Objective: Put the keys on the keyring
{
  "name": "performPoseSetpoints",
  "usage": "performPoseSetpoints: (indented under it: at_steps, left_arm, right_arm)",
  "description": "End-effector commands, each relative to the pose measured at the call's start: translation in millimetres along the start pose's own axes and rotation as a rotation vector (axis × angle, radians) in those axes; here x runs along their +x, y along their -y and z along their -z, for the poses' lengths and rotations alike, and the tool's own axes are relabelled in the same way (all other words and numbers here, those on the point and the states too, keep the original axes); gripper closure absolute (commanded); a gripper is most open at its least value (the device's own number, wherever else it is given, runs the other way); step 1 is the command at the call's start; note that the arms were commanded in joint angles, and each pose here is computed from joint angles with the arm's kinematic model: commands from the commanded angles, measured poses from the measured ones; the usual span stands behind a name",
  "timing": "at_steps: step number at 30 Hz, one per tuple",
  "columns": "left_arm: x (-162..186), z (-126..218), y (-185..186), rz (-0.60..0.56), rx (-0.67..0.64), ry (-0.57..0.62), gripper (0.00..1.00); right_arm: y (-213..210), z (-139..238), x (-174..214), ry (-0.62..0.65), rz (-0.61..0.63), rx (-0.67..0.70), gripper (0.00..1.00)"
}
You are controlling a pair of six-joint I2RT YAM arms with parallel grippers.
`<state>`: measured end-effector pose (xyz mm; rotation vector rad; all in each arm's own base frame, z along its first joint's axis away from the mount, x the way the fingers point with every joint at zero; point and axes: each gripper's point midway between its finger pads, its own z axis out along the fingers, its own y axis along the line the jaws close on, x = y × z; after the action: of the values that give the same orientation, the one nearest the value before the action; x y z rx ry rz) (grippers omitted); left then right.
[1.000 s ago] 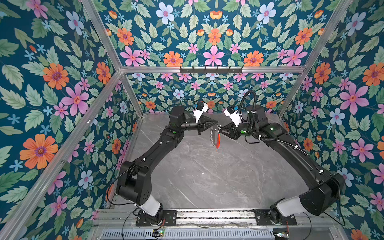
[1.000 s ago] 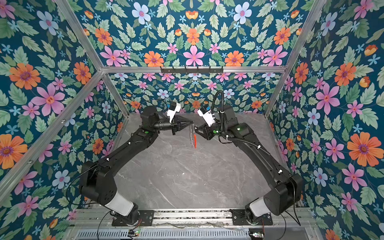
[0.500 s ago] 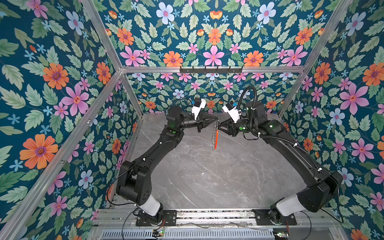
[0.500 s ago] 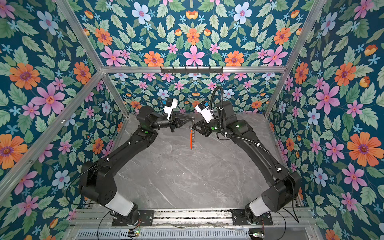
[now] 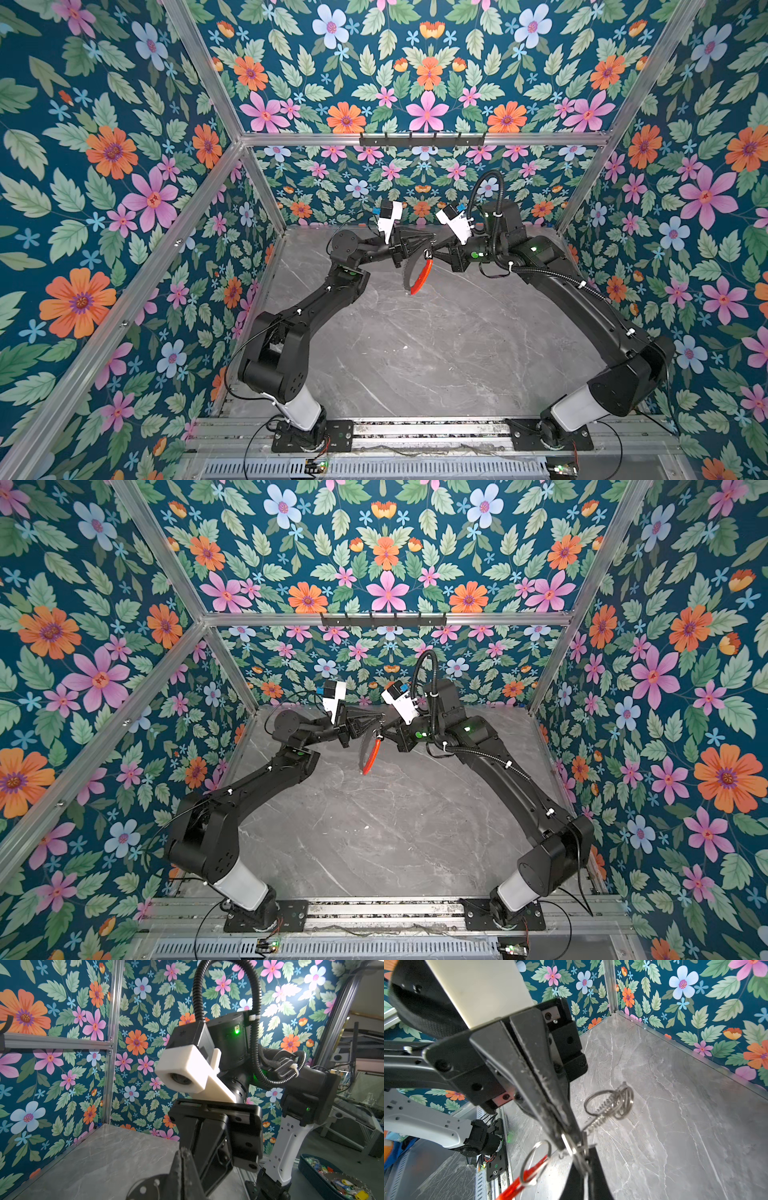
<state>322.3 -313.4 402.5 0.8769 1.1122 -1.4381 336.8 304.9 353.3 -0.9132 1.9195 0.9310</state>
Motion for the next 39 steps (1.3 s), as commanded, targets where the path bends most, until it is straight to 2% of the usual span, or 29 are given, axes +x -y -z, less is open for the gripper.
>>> performPoseSetpoints:
  at_steps: [1,8,13,16,20,24,32,39]
  left_arm:
    - [-20,2,17,-0.054,0.044,0.126,1.00]
    - [-11,3,17,-0.033,0.051,0.158,1.00]
    - [-12,3,19,-0.039,0.057,0.151,1.00]
    - [-12,3,20,-0.040,0.061,0.146,1.00]
    - [-11,3,21,-0.037,0.067,0.138,1.00]
    - [-11,2,21,-0.031,0.068,0.140,1.00]
    - [-15,2,22,-0.021,0.079,0.161,1.00]
    - [-14,1,23,-0.015,0.085,0.160,1.00]
  right_arm:
    - [-10,-4,-3,-0.004,0.017,-0.048,1.00]
    - [-7,-8,3,-0.024,0.007,-0.032,0.98]
    - [4,4,14,-0.018,-0.001,0.044,0.72]
    - [15,20,15,0.014,-0.046,0.067,0.66]
    - [20,45,6,0.092,-0.082,0.065,0.65]
    - [1,57,-10,0.148,-0.066,-0.007,0.65]
    - [-19,63,-37,0.225,-0.073,-0.126,0.69]
    - [-21,57,-45,0.236,-0.092,-0.177,0.74]
